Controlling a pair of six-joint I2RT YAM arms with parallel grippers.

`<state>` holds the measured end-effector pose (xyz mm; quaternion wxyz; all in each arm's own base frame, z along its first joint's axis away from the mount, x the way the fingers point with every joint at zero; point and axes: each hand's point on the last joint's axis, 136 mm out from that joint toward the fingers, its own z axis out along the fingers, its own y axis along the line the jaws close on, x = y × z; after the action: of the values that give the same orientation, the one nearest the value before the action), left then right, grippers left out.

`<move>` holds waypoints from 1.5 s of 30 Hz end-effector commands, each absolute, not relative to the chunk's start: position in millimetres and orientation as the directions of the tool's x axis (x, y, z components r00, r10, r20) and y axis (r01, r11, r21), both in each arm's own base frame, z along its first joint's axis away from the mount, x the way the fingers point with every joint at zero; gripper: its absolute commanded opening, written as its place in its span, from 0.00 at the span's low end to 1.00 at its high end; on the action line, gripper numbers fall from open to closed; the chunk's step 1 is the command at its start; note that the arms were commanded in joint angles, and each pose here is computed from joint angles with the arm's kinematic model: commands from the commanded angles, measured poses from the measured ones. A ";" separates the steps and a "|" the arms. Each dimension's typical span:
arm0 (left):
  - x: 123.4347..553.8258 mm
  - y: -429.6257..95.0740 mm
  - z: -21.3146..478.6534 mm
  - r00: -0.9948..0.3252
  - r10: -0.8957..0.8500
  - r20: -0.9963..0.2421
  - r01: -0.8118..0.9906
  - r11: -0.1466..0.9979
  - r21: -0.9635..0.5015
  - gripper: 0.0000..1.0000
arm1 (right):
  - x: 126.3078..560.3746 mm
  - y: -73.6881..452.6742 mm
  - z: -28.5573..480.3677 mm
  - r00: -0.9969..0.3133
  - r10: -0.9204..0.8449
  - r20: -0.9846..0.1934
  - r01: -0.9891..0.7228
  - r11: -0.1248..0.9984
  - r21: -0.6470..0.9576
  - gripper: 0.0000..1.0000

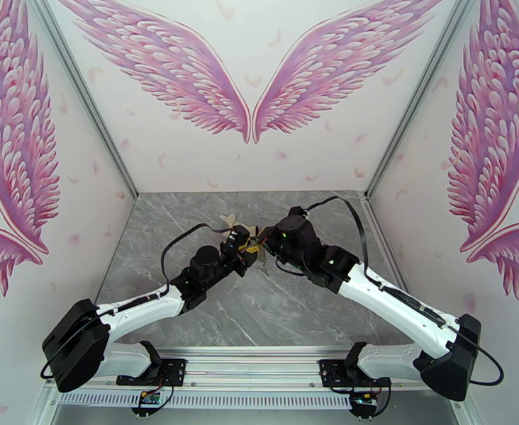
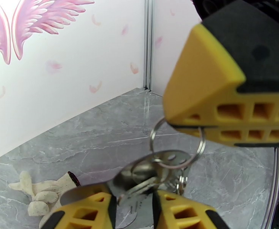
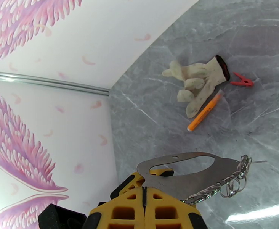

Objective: Remove the keys from the keyring

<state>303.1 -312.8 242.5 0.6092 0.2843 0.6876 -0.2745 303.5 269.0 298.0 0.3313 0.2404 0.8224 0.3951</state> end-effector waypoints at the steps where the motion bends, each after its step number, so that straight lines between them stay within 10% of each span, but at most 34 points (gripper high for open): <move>1: 305.6 -320.0 263.7 -0.056 0.017 -0.998 0.746 0.665 -0.030 0.29 | 302.6 268.0 312.5 -0.641 0.683 -0.351 0.110 0.534 0.838 0.00; 18: 280.2 -321.9 271.2 -0.115 -0.026 -0.993 0.810 0.576 -0.109 0.00 | 305.0 265.0 310.7 -0.624 0.692 -0.364 0.114 0.541 0.833 0.00; 45: 235.0 -287.2 307.4 -0.539 -0.104 -0.836 0.665 0.556 -0.499 0.00 | 296.8 270.5 311.3 -0.694 0.517 -0.501 -0.009 0.690 0.724 0.09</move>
<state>246.2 -294.3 276.3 0.4558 0.1988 0.7632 -0.4126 290.2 284.1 303.9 0.3316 0.1597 0.8414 0.3957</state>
